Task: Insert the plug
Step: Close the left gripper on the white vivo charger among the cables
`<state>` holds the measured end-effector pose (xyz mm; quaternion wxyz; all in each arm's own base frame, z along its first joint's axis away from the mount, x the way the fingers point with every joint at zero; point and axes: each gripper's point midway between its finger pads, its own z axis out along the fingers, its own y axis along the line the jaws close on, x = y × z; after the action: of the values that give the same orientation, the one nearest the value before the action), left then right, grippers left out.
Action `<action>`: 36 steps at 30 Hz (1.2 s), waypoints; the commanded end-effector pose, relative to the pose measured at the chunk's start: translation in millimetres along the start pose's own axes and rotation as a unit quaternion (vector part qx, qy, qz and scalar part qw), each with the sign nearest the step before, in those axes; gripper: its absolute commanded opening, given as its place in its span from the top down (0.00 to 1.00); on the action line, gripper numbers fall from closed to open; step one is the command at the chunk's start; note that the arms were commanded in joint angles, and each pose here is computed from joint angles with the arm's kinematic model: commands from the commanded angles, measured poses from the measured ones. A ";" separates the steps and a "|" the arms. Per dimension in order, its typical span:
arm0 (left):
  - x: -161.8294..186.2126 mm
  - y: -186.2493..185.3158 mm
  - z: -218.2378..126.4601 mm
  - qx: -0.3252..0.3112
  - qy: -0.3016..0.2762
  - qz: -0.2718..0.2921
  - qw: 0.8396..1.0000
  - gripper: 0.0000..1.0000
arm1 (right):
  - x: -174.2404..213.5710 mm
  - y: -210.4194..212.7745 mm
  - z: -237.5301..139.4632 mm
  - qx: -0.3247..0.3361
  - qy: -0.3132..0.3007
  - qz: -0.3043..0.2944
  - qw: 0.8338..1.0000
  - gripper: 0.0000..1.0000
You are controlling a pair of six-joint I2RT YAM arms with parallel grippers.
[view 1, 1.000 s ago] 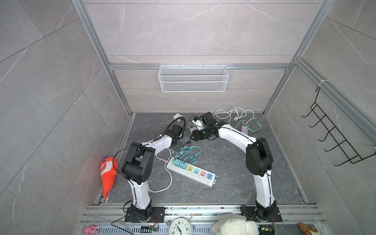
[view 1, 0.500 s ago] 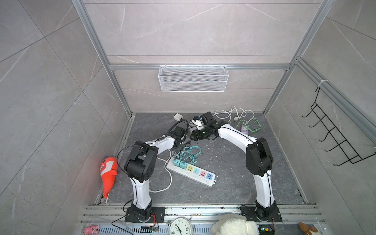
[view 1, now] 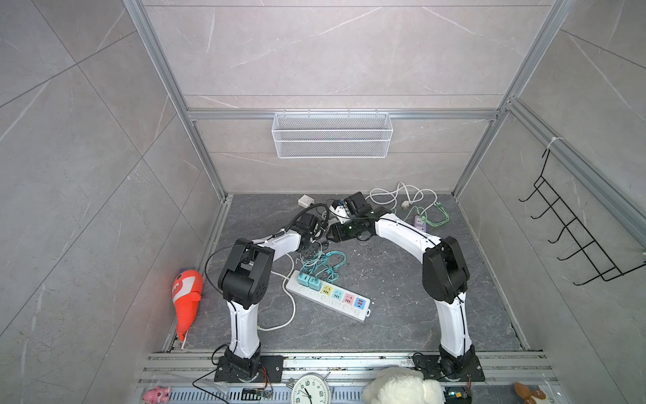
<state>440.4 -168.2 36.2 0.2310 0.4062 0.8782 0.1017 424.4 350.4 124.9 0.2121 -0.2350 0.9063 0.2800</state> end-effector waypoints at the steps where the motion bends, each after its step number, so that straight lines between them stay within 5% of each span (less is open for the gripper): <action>1: 23.9 -14.6 15.1 0.047 0.055 0.028 0.997 0.23 | -4.4 4.2 -14.1 0.003 -0.012 -0.013 1.000 0.48; 13: 64.8 -25.3 11.4 0.055 0.122 -0.048 0.990 0.23 | -6.3 6.3 -15.3 -0.001 -0.015 -0.012 1.000 0.48; 36: 87.9 -41.4 10.6 0.095 0.168 -0.069 0.979 0.32 | -9.8 8.4 -16.5 -0.004 -0.019 -0.010 1.000 0.48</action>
<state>423.2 -153.0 27.5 0.1860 0.3324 0.9221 0.0687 421.6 348.1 121.2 0.2082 -0.2354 0.9081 0.2769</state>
